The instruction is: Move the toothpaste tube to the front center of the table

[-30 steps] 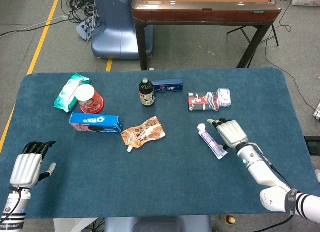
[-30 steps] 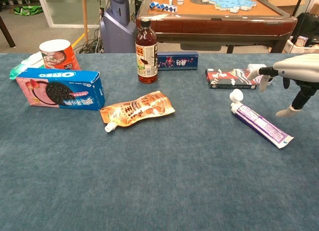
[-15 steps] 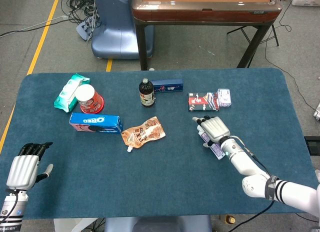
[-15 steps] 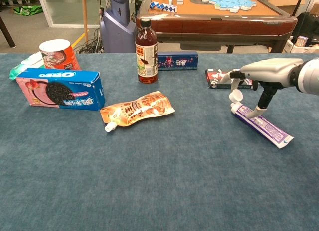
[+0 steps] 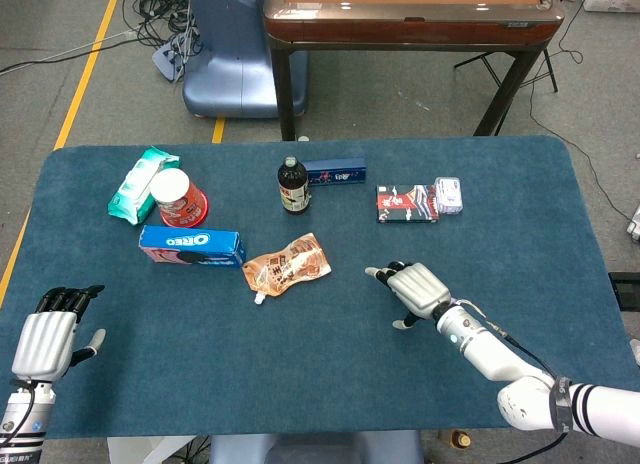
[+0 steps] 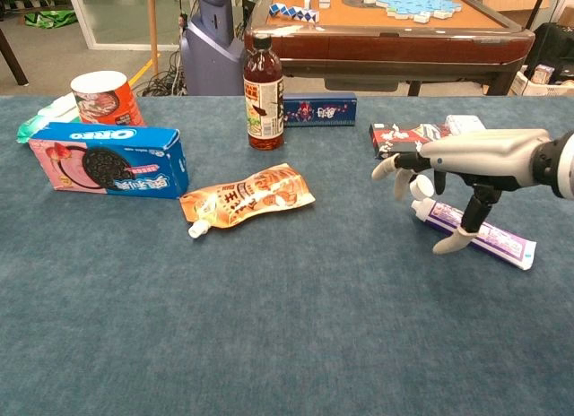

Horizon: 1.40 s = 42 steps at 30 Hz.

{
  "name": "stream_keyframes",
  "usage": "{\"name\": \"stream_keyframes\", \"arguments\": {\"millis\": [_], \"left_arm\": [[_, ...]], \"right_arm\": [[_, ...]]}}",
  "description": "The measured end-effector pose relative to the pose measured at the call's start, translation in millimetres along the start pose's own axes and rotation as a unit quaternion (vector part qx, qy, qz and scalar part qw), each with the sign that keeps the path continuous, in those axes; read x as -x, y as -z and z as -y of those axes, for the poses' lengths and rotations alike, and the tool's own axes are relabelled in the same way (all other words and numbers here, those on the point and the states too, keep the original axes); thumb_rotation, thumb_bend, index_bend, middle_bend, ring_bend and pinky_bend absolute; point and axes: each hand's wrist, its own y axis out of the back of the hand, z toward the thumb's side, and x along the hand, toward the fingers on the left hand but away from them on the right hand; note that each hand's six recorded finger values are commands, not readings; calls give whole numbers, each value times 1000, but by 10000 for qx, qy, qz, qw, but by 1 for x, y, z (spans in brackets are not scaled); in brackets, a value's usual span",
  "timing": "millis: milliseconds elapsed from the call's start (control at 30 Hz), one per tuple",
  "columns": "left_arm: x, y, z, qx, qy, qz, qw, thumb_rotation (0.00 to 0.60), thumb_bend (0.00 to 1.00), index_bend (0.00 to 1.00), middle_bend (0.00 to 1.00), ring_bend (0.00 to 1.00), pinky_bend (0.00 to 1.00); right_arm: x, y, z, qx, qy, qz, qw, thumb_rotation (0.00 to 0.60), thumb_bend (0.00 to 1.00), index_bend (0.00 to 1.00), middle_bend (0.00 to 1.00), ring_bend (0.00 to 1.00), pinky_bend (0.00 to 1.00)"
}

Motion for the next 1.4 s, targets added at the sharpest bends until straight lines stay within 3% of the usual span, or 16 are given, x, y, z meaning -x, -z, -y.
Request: {"name": "stream_keyframes", "arguments": {"millis": [200, 533, 867, 1200, 1400], "left_arm": [[-1, -2, 0, 17, 6, 39, 10000, 600, 271, 210, 295, 216, 131], [2, 1, 4, 25, 64, -13, 10000, 600, 271, 210, 295, 216, 131], [3, 2, 1, 26, 10, -29, 10000, 600, 270, 210, 295, 216, 131], [5, 4, 1, 39, 15, -50, 10000, 600, 270, 210, 295, 217, 131], [6, 5, 0, 57, -7, -47, 10000, 600, 270, 210, 295, 217, 131]], "right_arm": [[-5, 22, -17, -123, 395, 339, 9986, 581, 55, 100, 267, 169, 299], [3, 66, -5, -227, 122, 1066, 9940, 582, 55, 101, 267, 169, 299], [6, 42, 13, -262, -48, 649, 9975, 580, 55, 100, 267, 169, 299], [-15, 7, 20, -211, -134, 52, 9997, 581, 55, 100, 280, 170, 299], [-25, 14, 15, -330, 91, 166, 9993, 584, 110, 101, 314, 170, 299]]}}
